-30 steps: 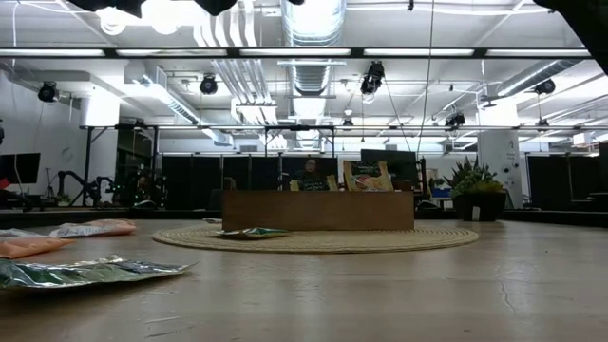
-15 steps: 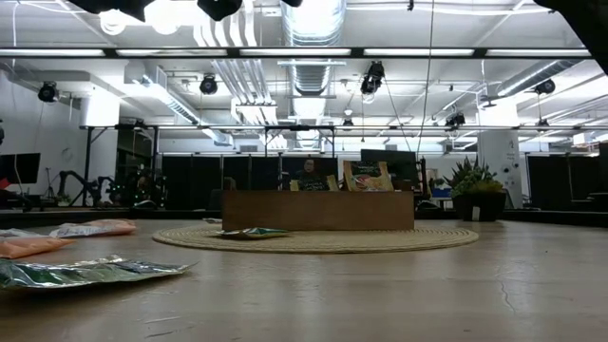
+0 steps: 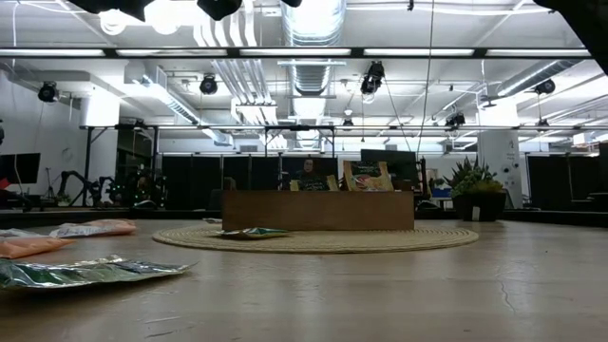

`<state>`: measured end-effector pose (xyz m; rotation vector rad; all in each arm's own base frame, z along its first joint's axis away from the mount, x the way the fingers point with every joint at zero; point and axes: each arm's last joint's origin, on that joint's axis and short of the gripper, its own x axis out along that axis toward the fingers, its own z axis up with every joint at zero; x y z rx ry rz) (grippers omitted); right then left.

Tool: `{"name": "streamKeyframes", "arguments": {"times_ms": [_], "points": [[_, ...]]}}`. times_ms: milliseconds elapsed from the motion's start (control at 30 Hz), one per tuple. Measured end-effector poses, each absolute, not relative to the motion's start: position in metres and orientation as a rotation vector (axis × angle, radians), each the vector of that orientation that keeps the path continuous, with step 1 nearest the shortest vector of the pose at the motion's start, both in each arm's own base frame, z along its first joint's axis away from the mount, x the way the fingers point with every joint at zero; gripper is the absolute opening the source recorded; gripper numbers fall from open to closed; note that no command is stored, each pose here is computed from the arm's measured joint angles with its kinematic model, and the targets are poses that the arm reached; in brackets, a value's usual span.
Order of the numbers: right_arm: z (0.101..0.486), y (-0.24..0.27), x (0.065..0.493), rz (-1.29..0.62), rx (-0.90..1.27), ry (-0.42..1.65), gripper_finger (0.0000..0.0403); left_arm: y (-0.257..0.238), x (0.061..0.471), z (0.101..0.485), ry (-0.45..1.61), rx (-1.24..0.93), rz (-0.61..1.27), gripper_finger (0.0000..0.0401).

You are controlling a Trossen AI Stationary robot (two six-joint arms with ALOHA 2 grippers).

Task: Pick & Place Tea
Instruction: Put the yellow tea bag into the middle section of the wooden organizer

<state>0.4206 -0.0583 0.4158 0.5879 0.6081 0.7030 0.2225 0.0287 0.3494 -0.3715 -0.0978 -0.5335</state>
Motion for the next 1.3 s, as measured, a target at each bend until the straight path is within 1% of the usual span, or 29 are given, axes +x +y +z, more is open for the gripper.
{"name": "streamKeyframes", "arguments": {"times_ms": [200,367,567,800,933,1167,1300], "points": [[0.416,-0.058,0.421,0.708,0.576,0.604,0.0008,0.029,0.222,0.349,-0.087,-0.414,-0.533,0.0005],[0.416,-0.060,0.419,0.718,0.587,0.611,0.0008,0.030,0.223,0.350,-0.079,-0.492,-0.505,0.0025],[0.416,-0.061,0.419,0.720,0.588,0.610,0.0008,0.030,0.222,0.350,-0.072,-0.539,-0.507,0.0070],[0.416,-0.066,0.417,0.729,0.598,0.606,0.0008,0.030,0.222,0.351,-0.059,-0.584,-0.516,0.0140],[0.416,-0.071,0.416,0.719,0.598,0.602,0.0008,0.029,0.221,0.355,-0.058,-0.574,-0.547,0.0166],[0.416,-0.076,0.415,0.707,0.596,0.597,0.0008,0.029,0.220,0.364,-0.071,-0.562,-0.567,0.0172],[0.414,-0.076,0.414,0.702,0.593,0.611,0.0008,0.032,0.222,0.365,-0.047,-0.604,-0.526,0.0172]]}}
